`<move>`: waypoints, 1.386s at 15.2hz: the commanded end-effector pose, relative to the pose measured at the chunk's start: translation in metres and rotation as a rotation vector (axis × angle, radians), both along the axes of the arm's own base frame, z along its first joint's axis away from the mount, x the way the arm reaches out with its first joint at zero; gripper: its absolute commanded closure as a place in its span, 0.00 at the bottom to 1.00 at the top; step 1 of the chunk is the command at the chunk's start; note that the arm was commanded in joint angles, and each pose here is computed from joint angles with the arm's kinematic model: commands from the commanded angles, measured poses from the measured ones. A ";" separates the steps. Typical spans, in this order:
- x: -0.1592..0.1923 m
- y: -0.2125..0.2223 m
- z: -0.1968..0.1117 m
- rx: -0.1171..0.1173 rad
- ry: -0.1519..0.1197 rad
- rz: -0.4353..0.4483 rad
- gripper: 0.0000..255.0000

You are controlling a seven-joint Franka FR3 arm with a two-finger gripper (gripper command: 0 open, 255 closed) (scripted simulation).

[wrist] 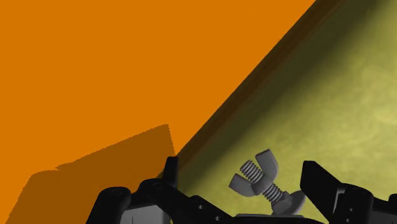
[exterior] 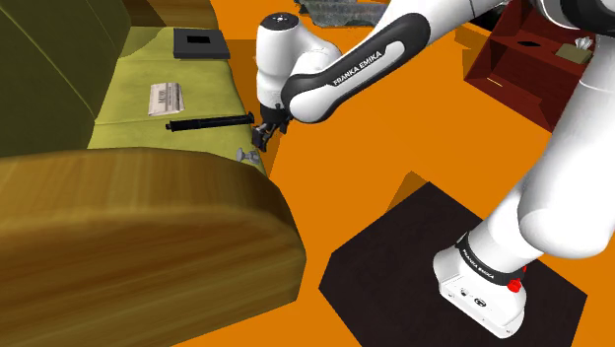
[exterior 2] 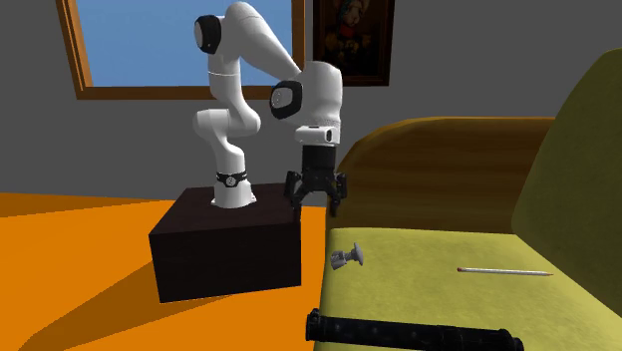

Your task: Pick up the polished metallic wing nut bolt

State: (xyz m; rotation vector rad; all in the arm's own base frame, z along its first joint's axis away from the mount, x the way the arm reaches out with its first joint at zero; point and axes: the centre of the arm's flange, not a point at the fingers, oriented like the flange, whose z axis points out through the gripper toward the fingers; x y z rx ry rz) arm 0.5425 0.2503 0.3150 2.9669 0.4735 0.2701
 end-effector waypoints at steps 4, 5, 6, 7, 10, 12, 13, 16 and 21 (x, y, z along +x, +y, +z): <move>0.028 0.040 -0.039 -0.008 -0.023 0.055 0.00; 0.028 0.040 -0.044 -0.008 -0.023 0.055 0.00; 0.028 0.040 -0.049 -0.008 -0.023 0.055 0.00; 0.028 0.040 -0.055 -0.008 -0.023 0.055 0.00; 0.028 0.040 -0.070 -0.008 -0.023 0.055 0.00; 0.028 0.040 -0.079 -0.008 -0.023 0.055 0.00; 0.028 0.040 -0.079 -0.008 -0.023 0.055 0.00; 0.028 0.040 -0.079 -0.008 -0.023 0.055 1.00; 0.028 0.038 -0.077 -0.008 -0.023 0.055 1.00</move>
